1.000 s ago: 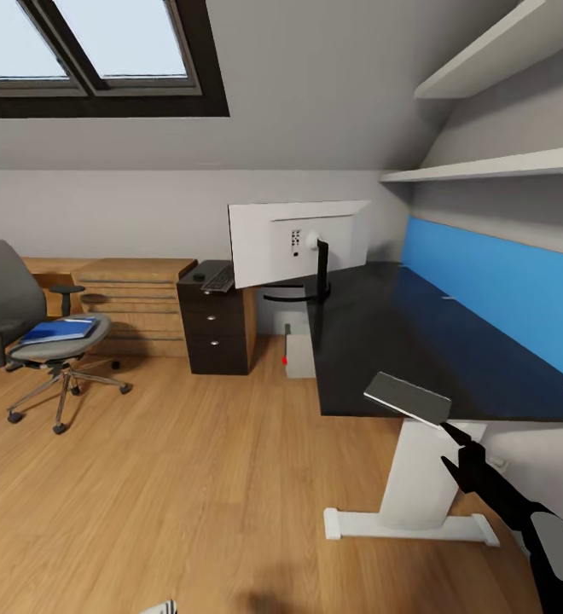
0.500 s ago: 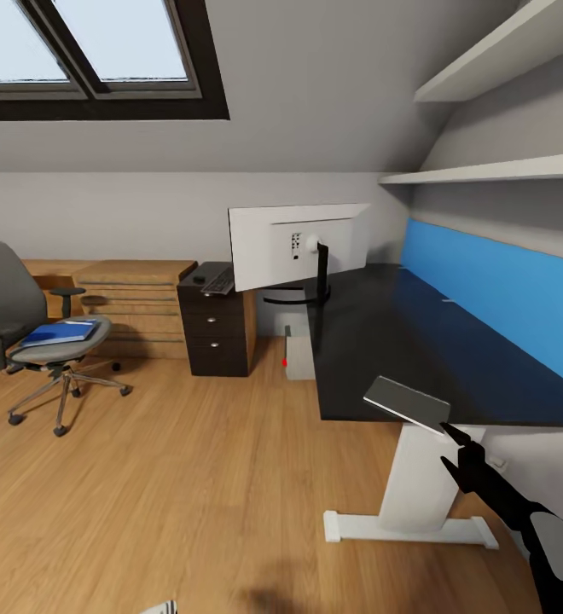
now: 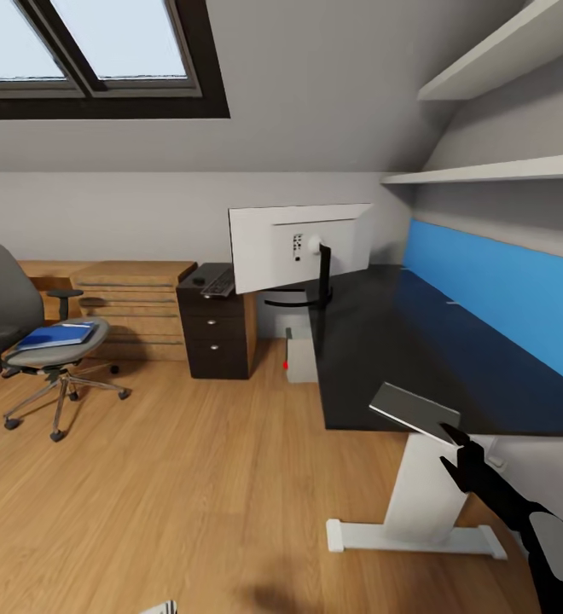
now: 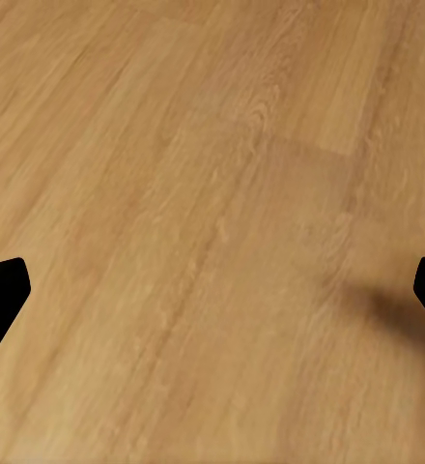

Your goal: In the bedroom, organize the workspace by keeping the computer under the desk, ensuring the monitor is on the desk, placing the keyboard on the desk next to the monitor, placing the mouse on the desk next to the keyboard, moving the folder from the swivel chair onto the desk next to the mouse, stacking the notebook on top of the folder with the pen on top of the notebook, and positioning the swivel chair next to the desk.

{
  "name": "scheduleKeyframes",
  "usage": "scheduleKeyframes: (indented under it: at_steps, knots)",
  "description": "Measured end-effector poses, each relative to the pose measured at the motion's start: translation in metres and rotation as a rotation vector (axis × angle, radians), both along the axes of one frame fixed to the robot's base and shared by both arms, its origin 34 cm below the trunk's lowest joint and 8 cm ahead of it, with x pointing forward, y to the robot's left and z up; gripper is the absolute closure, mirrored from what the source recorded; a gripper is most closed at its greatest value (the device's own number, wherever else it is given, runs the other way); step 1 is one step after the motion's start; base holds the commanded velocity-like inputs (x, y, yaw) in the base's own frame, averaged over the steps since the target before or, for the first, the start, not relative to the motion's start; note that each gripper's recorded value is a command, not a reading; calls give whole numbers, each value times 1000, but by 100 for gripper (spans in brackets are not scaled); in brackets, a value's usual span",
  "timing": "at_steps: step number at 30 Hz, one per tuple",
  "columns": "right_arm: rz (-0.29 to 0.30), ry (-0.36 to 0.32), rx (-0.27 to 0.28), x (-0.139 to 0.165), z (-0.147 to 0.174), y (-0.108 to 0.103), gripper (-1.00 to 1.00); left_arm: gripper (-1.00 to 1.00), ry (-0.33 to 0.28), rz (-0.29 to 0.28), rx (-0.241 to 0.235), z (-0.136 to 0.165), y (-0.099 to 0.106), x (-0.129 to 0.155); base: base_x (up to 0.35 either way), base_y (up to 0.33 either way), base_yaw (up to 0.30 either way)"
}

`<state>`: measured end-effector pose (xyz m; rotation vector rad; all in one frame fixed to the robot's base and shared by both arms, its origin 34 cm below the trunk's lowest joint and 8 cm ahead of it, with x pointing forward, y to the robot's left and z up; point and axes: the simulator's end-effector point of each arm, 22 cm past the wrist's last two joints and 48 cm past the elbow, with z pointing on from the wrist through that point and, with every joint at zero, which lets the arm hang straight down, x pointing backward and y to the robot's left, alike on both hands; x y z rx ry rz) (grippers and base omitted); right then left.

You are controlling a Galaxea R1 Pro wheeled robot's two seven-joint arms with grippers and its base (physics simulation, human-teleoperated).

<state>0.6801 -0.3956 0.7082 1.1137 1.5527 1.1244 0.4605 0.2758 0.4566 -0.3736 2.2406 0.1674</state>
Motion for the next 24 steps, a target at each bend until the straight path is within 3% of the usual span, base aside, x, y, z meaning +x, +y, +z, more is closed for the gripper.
scheduleKeyframes:
  at_steps: [24]
  knots:
    - [0, 0, -1, 0, 0, 0, -100, -100, 1, 1, 0, 0, 0, 0, 11, 11, 0]
